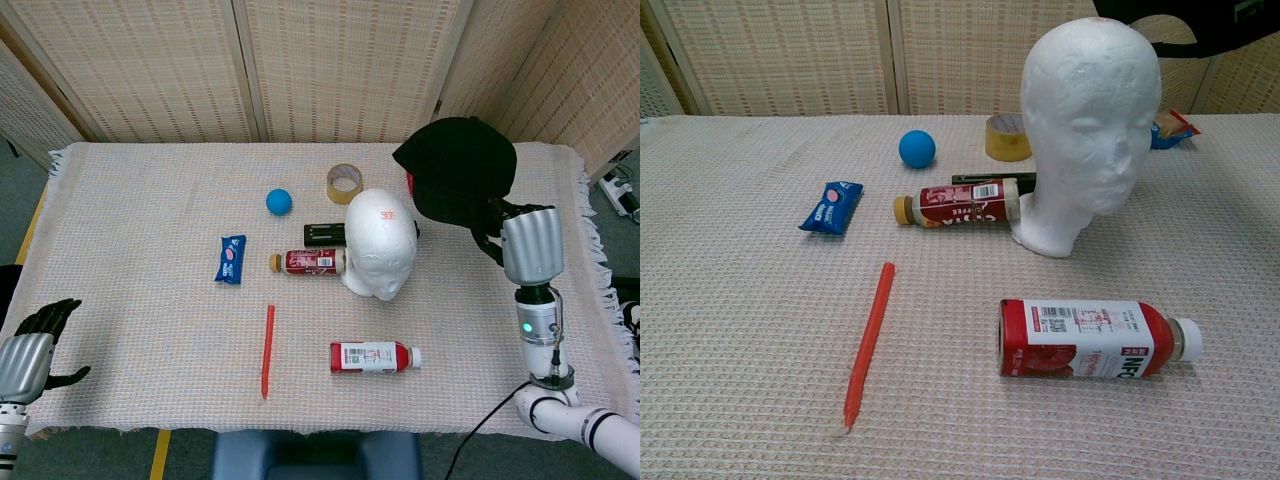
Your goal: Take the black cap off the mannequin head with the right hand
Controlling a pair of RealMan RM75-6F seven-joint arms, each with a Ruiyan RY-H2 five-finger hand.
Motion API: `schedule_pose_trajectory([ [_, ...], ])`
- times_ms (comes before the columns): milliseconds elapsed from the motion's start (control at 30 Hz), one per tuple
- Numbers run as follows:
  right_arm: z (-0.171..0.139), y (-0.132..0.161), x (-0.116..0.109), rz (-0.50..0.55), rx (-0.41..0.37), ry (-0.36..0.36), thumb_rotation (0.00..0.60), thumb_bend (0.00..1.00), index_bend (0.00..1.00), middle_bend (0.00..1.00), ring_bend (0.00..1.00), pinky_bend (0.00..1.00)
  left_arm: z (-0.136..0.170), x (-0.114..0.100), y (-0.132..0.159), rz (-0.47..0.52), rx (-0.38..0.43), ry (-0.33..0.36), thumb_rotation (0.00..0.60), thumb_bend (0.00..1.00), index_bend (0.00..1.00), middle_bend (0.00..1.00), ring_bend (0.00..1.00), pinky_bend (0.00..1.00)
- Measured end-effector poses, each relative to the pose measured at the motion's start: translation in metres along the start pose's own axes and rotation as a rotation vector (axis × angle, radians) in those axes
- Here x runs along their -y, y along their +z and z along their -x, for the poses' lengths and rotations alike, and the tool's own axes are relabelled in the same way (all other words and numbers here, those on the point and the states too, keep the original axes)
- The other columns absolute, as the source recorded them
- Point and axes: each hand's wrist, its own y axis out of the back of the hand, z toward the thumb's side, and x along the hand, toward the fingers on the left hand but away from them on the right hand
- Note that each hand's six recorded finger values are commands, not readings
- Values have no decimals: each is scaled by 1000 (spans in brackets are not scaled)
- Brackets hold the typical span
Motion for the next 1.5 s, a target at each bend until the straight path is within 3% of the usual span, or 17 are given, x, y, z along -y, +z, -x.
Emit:
schedule_pose_trajectory([
  [133,-27,-28,3,-22,24,91,600,551,905,744,957,1000,0,0,3,1,6,-1,600,79,153,145,136,209],
  [333,-71,-42,22,-15,27,239,600,550,904,744,958,1000,1,-1,6,0,11,2,600,80,152,144,136,209],
  [567,-101,-32,51,-13,-22,339,600,550,899,744,958,1000,2,2,5,-5,2,-8,600,79,152,142,135,209],
  [667,-106,-21,68,-6,-38,369,600,538,850,725,933,1000,2,2,6,-4,4,-9,600,78,151,142,135,209],
  [733,-110,-13,78,-8,-48,398,600,430,715,678,851,1000,3,1,5,-6,3,-8,600,78,151,141,135,209],
  [800,-113,-9,84,-17,-48,426,600,214,442,553,687,973,4,1,3,-9,-2,-8,600,80,150,141,136,209],
  [867,-117,-4,88,-13,-40,461,600,61,187,390,497,830,4,1,1,-11,-9,-10,600,80,148,140,136,209],
  [933,-121,2,91,-3,-32,498,600,20,91,296,383,705,4,1,1,-12,-11,-11,600,80,147,138,136,209],
  [1000,-126,8,92,5,-23,540,600,0,5,149,207,498,4,1,0,-12,-11,-12,600,80,145,134,136,209],
  [1033,-128,9,92,8,-16,561,597,0,0,91,138,412,4,1,0,-12,-12,-13,600,79,144,133,136,209],
  [1100,-131,9,90,18,0,588,588,0,0,62,103,370,3,2,1,-10,-9,-13,600,79,143,132,135,209],
  [1333,-145,-23,48,27,87,637,600,0,0,92,156,361,1,4,2,-10,-6,-16,600,81,143,133,135,209],
  [1500,-159,-46,14,31,147,608,600,0,8,158,195,369,0,5,5,-12,-1,-20,600,83,143,133,135,209],
])
